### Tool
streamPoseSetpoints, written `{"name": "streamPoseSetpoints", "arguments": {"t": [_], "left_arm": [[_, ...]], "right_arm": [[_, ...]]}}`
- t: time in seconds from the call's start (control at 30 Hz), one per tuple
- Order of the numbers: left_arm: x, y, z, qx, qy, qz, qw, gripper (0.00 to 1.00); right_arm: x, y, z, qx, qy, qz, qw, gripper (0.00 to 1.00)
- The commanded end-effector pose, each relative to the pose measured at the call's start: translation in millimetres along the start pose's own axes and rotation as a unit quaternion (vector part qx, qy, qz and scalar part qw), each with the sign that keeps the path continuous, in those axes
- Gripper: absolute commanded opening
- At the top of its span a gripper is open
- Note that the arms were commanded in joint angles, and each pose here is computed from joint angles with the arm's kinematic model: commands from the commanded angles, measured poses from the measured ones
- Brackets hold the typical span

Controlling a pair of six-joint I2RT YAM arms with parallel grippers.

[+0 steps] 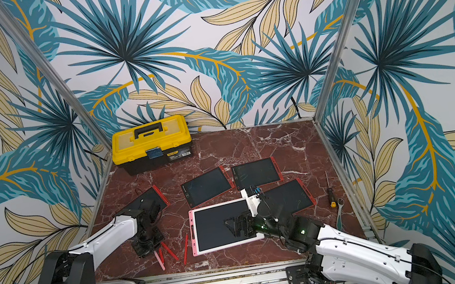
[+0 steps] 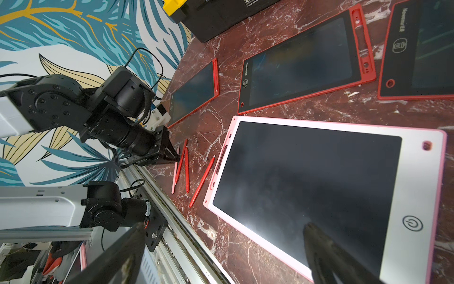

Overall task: Place the stylus back onto the writing tablet
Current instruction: Adjust the stylus at the center of the board.

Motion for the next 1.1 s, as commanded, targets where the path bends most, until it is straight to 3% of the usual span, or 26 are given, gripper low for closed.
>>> {"name": "streamPoseSetpoints", "arguments": {"t": [0.0, 0.63, 1.07], "left_arm": [[5, 2, -7, -0.028, -0.013, -0.016, 0.999, 0.17], [9, -2, -8, -0.076, -0.024, -0.036, 0.996, 0.13], [0, 7, -3, -0.077, -0.007, -0.001, 0.997, 0.17]], "right_arm": [[-6, -1, -4, -0.01, -0.004, 0.003, 1.0, 0.99], [-8, 0, -6, -0.015, 0.001, 0.006, 1.0, 1.0], [-7, 4, -5, -0.013, 0.002, 0.007, 1.0, 0.99]]}}
Point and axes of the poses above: each gripper's point midway between its finger pads, its own y axis out along the fingers, its own z axis along the line the jaws close on, x = y × z, the point moved 10 cm from there along -y, back along the fingers, and after that the axes turned 11 degrees about -y, right-handed, at the moved point
